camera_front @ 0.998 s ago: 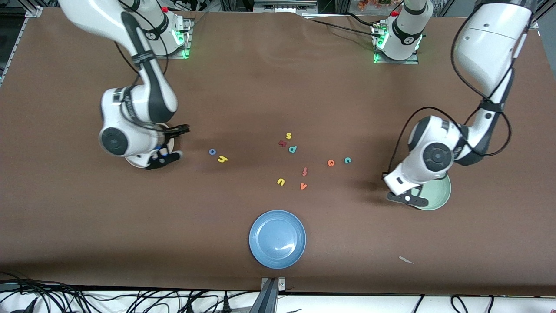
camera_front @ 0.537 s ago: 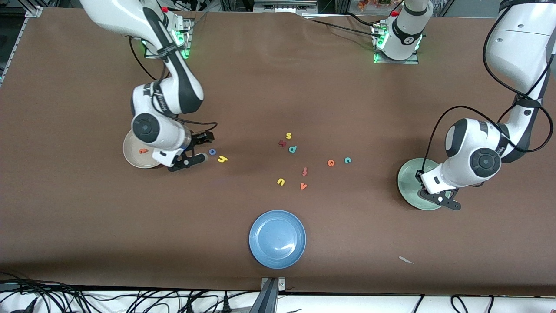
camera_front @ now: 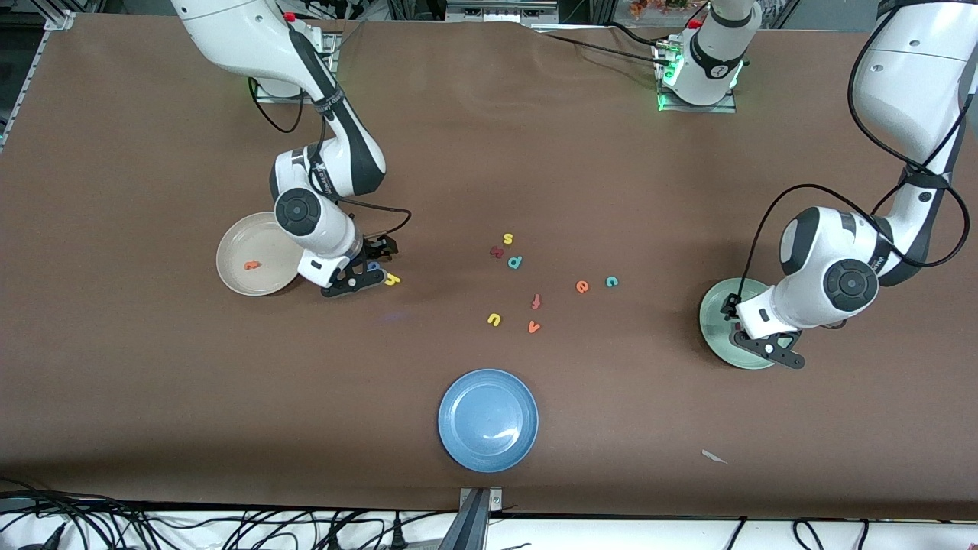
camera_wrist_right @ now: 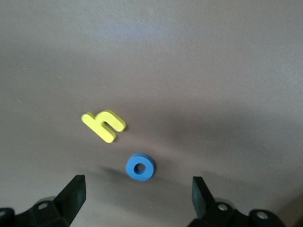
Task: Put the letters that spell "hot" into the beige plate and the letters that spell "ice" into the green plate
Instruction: 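Grasp the blue o with the right gripper while the left gripper reaches the teal u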
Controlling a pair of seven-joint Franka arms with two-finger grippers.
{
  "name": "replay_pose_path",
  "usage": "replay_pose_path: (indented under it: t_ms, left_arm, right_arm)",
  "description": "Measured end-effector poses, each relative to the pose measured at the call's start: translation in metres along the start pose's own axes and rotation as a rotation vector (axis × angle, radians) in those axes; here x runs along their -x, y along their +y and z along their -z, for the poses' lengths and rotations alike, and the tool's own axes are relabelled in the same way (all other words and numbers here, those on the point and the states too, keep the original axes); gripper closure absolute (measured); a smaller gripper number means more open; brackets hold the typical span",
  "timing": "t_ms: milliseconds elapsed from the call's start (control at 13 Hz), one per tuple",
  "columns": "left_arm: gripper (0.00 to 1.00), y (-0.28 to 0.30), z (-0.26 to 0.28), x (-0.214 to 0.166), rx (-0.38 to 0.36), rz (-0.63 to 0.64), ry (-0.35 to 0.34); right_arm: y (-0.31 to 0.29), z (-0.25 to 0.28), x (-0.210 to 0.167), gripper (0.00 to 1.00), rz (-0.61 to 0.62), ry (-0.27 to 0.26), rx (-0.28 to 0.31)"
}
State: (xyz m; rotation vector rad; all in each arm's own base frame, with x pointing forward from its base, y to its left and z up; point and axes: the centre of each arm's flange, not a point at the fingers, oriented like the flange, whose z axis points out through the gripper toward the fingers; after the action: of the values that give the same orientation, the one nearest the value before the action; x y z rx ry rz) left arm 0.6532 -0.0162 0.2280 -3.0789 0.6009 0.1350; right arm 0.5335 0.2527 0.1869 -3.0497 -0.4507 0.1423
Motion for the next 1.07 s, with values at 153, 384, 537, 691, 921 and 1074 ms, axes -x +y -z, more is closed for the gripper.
replay_pose_path:
  t_ms: [153, 384, 537, 691, 921, 1074]
  left_arm:
    - [0.01, 0.019, 0.006, -0.006, 0.042, 0.057, 0.01]
    - [0.0, 0.077, 0.013, -0.019, 0.082, 0.2, -0.011]
    - [0.0, 0.117, 0.011, -0.023, 0.084, 0.286, -0.031]
    - [0.0, 0.154, 0.003, -0.024, 0.076, 0.359, -0.056]
    - [0.0, 0.181, -0.006, -0.021, 0.072, 0.419, -0.069]
    - [0.0, 0.195, -0.016, -0.017, 0.091, 0.451, -0.035]
  right_arm:
    - [0.001, -0.001, 0.001, 0.01, -0.001, 0.008, 0.001]
    - [0.001, -0.004, 0.0, 0.09, 0.0, 0.02, 0.003]
    - [0.001, -0.006, 0.0, 0.21, 0.001, 0.029, 0.005]
    - [-0.005, -0.006, -0.002, 0.21, 0.01, 0.052, 0.006]
    - [-0.009, -0.011, -0.002, 0.21, 0.017, 0.057, 0.009]
    - [-0.008, -0.014, 0.0, 0.24, 0.016, 0.051, 0.011]
